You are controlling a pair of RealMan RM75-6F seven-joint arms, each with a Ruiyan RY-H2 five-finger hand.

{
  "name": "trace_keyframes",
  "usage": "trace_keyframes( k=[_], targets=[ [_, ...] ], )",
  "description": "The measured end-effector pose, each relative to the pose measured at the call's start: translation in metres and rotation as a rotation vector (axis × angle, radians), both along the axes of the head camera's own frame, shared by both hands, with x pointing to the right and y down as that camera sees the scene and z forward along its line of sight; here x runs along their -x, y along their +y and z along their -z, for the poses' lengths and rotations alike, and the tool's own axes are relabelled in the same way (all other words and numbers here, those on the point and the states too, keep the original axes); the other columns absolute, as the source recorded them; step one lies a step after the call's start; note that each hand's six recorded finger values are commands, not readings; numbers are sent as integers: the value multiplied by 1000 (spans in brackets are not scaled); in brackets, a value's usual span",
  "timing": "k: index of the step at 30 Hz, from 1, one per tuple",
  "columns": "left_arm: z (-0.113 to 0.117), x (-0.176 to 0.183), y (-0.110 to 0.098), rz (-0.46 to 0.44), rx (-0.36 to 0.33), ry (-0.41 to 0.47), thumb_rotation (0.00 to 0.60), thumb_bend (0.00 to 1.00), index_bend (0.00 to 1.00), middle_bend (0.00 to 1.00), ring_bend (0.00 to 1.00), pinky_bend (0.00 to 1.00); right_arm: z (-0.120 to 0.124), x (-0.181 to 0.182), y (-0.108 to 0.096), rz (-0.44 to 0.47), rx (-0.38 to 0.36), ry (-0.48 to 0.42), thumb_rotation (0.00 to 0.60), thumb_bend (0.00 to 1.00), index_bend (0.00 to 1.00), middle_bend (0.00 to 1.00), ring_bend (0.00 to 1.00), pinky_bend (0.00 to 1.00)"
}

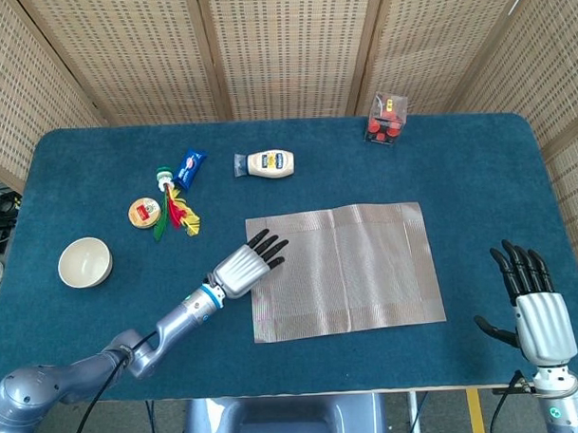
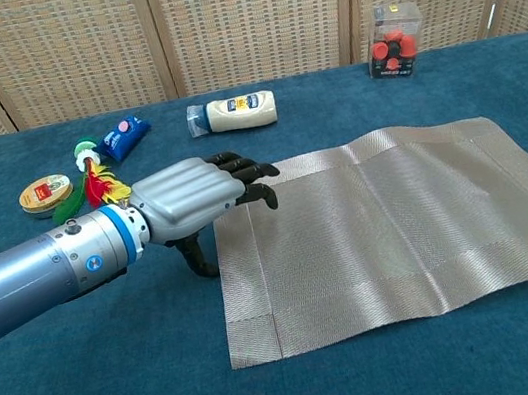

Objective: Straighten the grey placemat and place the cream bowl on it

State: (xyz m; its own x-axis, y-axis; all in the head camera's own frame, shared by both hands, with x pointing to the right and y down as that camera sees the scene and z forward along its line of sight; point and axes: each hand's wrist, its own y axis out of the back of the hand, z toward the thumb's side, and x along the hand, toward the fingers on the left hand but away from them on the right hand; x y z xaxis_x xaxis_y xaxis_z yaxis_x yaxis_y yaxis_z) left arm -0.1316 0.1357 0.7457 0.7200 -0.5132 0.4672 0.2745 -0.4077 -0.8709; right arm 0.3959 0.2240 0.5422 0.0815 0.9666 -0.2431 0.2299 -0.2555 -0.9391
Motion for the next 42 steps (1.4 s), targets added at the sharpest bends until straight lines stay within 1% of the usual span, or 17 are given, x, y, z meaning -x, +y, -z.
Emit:
trace_keyframes(
  k=[6,8,16,22,26,28,33,36,39,42],
  targets=[
    [0,-5,1,-5,1,-2,600,297,225,0,0,0,2,0,0,1,-4,-7,600,0,36,0,0,0],
    [0,-6,2,-5,2,1,600,316,226,0,0,0,3,1,0,1,-5,-10,600,0,36,0,0,0],
    [5,-8,-2,2,-3,17,600,325,243,0,0,0,5,2,0,5,-12,-17,600,0,39,0,0,0],
    [5,-9,-3,13,7,19,600,394,295,0,0,0,7,3,0,6,-16,-20,600,0,47,0,0,0],
    [3,-11,0,23,21,18,600,468,325,0,0,0,8,3,0,9,-19,-26,600,0,50,0,0,0],
    [2,-13,1,31,31,22,600,479,367,0,0,0,8,4,0,12,-19,-27,600,0,52,0,0,0],
    [2,-14,2,46,41,30,600,535,599,0,0,0,10,5,1,16,-23,-34,600,0,53,0,0,0],
    [1,-15,2,52,54,30,600,554,717,0,0,0,11,5,0,16,-28,-38,600,0,53,0,0,0],
    [1,-15,3,53,58,35,600,555,769,0,0,0,11,5,1,17,-26,-43,600,0,53,0,0,0],
    [3,-15,4,52,55,43,600,557,792,0,0,0,12,5,1,19,-24,-46,600,0,53,0,0,0]
  ],
)
